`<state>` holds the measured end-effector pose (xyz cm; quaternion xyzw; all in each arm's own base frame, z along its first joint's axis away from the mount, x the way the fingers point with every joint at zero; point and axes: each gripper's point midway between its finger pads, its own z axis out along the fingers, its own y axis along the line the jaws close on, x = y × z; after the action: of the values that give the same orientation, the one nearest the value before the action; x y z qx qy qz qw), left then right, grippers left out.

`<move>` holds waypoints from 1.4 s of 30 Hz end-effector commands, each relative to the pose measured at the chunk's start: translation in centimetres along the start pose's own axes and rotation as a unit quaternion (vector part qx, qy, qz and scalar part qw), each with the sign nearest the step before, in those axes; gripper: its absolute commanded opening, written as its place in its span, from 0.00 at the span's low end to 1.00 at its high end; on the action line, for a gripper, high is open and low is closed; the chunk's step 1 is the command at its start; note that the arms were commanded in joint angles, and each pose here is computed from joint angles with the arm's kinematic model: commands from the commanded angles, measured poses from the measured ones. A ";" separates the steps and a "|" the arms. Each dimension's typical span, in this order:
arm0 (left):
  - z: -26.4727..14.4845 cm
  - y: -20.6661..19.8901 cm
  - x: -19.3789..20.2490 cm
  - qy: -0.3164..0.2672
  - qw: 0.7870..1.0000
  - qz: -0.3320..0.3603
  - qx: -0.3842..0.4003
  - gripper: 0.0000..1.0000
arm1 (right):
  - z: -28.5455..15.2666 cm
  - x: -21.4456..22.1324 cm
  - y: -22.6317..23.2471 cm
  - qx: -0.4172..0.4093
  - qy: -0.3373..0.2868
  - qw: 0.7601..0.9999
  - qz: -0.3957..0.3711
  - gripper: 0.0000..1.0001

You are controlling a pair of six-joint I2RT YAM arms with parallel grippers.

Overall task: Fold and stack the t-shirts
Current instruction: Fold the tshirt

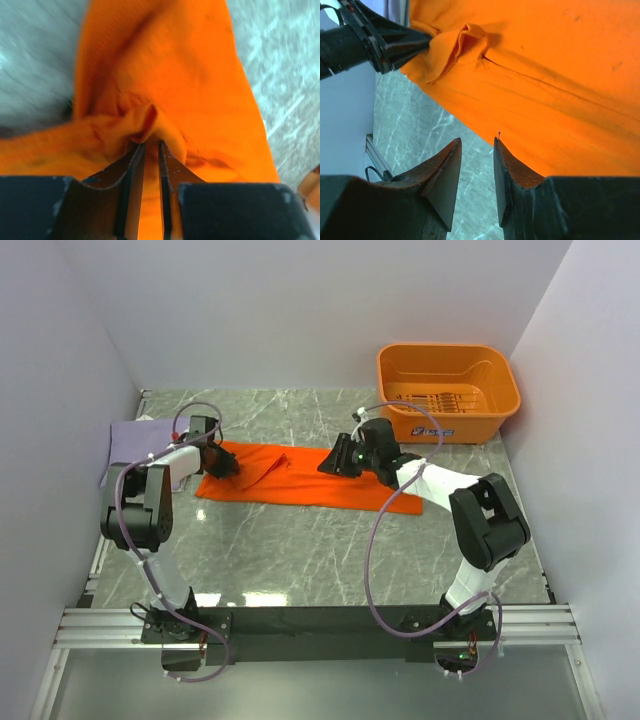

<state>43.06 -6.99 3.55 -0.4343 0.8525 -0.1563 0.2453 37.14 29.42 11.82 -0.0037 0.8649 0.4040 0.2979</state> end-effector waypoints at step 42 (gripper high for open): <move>-1.4 -13.6 8.2 0.019 0.925 0.069 0.373 0.20 | -5.5 -3.0 -4.6 0.002 -0.059 0.998 0.017 0.39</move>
<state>46.94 -20.51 7.31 -0.2720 0.7797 -0.4274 0.3681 37.20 21.86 11.48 0.0496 0.8582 0.4000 0.3180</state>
